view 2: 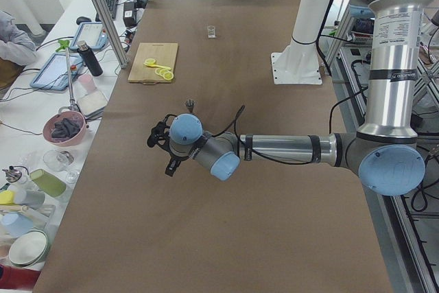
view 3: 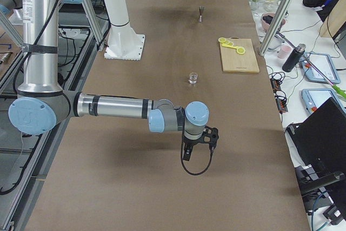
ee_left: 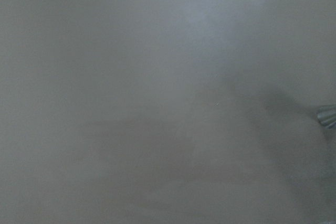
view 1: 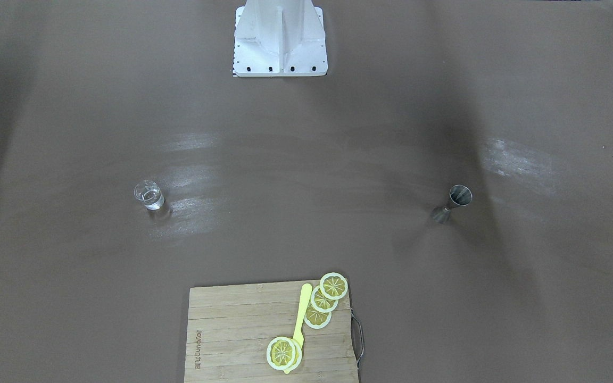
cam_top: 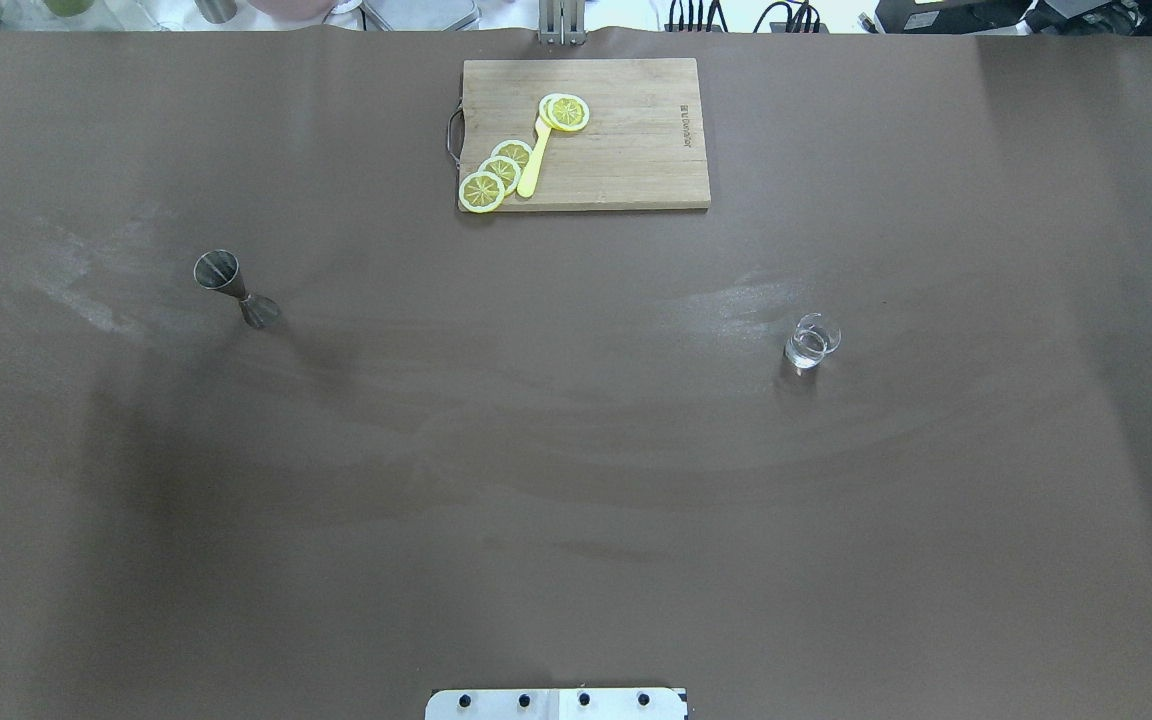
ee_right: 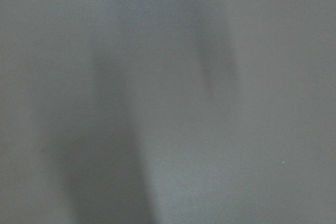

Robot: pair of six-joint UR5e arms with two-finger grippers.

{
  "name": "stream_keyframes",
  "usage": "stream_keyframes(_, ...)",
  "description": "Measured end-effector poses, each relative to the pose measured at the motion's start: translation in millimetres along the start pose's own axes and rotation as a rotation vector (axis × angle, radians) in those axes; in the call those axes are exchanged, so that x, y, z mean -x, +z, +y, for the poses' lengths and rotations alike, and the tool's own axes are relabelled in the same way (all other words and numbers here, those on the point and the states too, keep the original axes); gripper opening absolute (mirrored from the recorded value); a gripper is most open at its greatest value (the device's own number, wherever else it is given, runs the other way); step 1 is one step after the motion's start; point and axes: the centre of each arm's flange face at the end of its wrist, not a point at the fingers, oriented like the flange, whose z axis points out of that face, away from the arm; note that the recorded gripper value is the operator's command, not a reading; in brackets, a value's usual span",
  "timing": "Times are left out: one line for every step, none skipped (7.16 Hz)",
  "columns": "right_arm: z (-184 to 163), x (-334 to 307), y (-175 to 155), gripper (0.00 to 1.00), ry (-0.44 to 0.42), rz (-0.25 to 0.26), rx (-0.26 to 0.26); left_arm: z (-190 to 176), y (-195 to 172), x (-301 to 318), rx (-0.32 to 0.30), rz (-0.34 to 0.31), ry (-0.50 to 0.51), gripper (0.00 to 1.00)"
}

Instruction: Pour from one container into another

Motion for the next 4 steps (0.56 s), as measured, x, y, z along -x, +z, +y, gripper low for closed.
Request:
stream_keyframes(1,0,0,1.0,0.0,0.0,0.0,-1,10,-19,-0.056,0.002,0.088,0.98)
stream_keyframes(1,-1,0,1.0,0.001,-0.001,0.001,0,21,-38,-0.09,0.002,0.131,0.98)
stream_keyframes(1,0,0,1.0,0.0,-0.002,0.001,-5,34,-65,-0.144,-0.015,0.196,0.98)
stream_keyframes(1,2,1,1.0,-0.002,-0.003,0.003,-12,56,-104,-0.227,-0.055,0.274,0.98)
